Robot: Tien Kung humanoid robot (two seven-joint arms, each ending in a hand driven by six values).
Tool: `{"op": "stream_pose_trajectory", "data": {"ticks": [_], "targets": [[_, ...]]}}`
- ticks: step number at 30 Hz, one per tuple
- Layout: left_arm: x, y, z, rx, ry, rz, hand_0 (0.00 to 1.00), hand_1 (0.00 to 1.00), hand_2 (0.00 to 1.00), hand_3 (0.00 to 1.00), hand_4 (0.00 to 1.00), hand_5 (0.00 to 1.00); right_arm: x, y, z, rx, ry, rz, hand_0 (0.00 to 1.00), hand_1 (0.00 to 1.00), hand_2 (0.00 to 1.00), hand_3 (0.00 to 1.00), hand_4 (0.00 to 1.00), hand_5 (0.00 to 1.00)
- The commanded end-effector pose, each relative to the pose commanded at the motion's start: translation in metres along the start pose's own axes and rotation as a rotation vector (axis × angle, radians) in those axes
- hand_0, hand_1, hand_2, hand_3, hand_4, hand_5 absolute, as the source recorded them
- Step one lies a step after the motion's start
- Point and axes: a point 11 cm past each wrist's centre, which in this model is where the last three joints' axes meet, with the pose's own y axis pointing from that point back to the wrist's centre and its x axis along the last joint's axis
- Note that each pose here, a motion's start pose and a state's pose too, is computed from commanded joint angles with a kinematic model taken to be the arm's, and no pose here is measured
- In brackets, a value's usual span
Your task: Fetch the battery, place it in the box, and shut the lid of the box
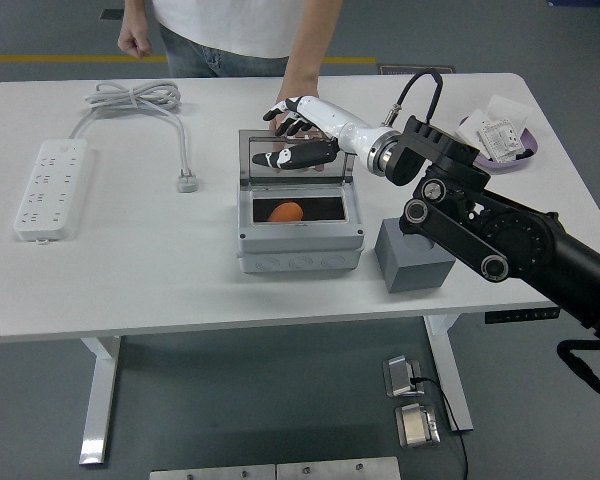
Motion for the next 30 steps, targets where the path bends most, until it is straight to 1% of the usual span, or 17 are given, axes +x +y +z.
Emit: {"op": "stream_pose_trajectory", "data": {"ticks": [4,6,10,13,16,17,19,22,23,24,30], "targets": [[0.001,0.000,0.002,0.000,-0.003,0.002,0.615,0.675,0.607,0.646,0.712,0.147,0.012,-0.007,0.007,-0.012,-0.026,0.027,0.731,0.674,0.694,0.801,0.889,0.599],[0.002,0.000,0.004,0.000,-0.005,0.004,0.614,0.675,0.607,0.646,0.708,0.141,0.018,-0.012,0.010,-0.016,-0.046,0.039,0.715,0.660,0.683,0.799,0.883,0.600],[0.004,0.001,0.006,-0.003,-0.007,0.007,0.614,0.675,0.607,0.646,0.708,0.141,0.022,-0.017,0.021,-0.046,-0.066,0.049,0.715,0.660,0.683,0.799,0.883,0.600],[0.005,0.001,0.008,-0.006,-0.009,0.010,0.614,0.674,0.607,0.646,0.708,0.137,0.019,-0.019,0.037,-0.089,-0.074,0.042,0.711,0.662,0.687,0.796,0.870,0.589],[0.006,0.001,0.008,-0.006,-0.010,0.011,0.614,0.674,0.607,0.646,0.708,0.137,0.012,-0.018,0.055,-0.136,-0.081,0.031,0.711,0.662,0.687,0.796,0.870,0.589],[0.006,0.001,0.008,-0.005,-0.010,0.011,0.614,0.674,0.607,0.645,0.708,0.135,0.009,-0.018,0.059,-0.144,-0.083,0.027,0.726,0.684,0.700,0.802,0.857,0.598],[0.005,0.001,0.008,-0.005,-0.011,0.010,0.614,0.674,0.607,0.645,0.708,0.135,0.003,-0.017,0.064,-0.156,-0.085,0.017,0.726,0.684,0.700,0.802,0.857,0.598],[0.005,0.001,0.007,-0.003,-0.011,0.010,0.614,0.674,0.607,0.645,0.708,0.135,-0.003,-0.015,0.066,-0.160,-0.079,0.004,0.726,0.684,0.700,0.802,0.857,0.598],[0.005,0.001,0.007,-0.003,-0.011,0.010,0.614,0.674,0.607,0.645,0.709,0.135,-0.004,-0.015,0.065,-0.158,-0.073,0.001,0.751,0.707,0.722,0.812,0.845,0.611],[0.005,0.001,0.007,-0.003,-0.011,0.009,0.614,0.674,0.607,0.645,0.709,0.135,-0.005,-0.014,0.064,-0.155,-0.067,-0.002,0.751,0.707,0.722,0.812,0.845,0.611],[0.005,0.001,0.007,-0.006,-0.006,0.010,0.614,0.674,0.607,0.645,0.709,0.134,-0.006,-0.010,0.049,-0.119,-0.017,-0.019,0.756,0.706,0.724,0.812,0.838,0.613]]}}
